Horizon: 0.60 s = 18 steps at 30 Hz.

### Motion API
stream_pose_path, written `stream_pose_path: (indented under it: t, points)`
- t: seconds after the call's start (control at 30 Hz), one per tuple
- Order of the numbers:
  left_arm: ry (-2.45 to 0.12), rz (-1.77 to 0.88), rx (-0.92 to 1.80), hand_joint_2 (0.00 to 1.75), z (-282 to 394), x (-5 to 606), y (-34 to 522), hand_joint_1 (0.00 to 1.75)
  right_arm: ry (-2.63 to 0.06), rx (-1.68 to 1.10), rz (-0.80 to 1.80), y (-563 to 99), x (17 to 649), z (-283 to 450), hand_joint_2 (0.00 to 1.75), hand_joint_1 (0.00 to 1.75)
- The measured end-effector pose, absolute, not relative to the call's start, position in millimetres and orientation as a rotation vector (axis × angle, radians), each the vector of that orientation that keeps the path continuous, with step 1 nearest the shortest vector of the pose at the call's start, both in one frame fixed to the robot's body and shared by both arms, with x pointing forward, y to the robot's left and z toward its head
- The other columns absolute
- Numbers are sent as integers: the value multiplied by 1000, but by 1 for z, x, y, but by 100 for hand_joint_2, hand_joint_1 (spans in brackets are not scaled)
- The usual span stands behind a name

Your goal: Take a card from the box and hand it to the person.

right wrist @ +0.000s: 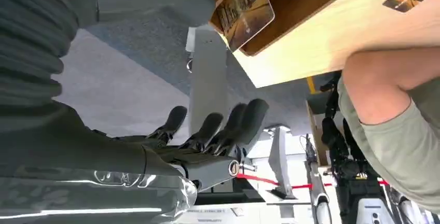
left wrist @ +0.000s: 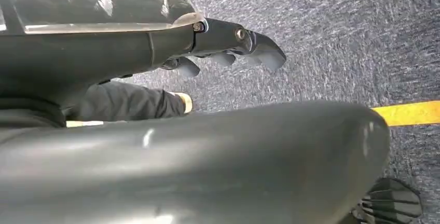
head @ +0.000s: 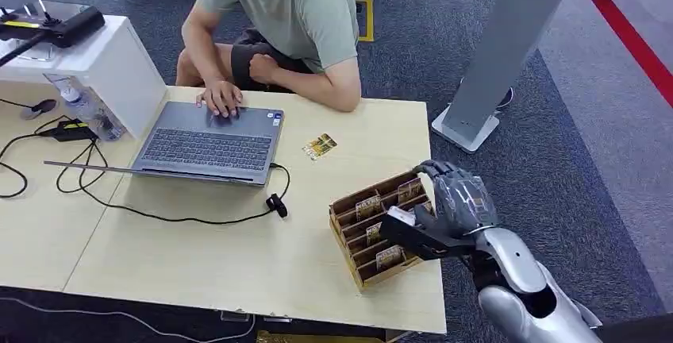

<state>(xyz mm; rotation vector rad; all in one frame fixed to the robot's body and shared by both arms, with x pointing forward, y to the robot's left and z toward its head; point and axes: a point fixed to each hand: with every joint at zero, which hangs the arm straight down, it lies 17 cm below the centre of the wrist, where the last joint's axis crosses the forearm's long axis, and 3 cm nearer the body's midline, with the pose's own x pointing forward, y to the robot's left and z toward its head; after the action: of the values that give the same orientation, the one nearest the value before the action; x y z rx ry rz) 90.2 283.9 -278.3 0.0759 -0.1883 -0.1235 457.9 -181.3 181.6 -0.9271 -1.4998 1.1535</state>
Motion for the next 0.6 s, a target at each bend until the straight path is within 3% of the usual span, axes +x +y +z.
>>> stream_pose_path:
  t: [0.6]
  points:
    - [-188,-121,73,0,-278,90,284,0,-1470,-893,1189,-173,453,159,175,75]
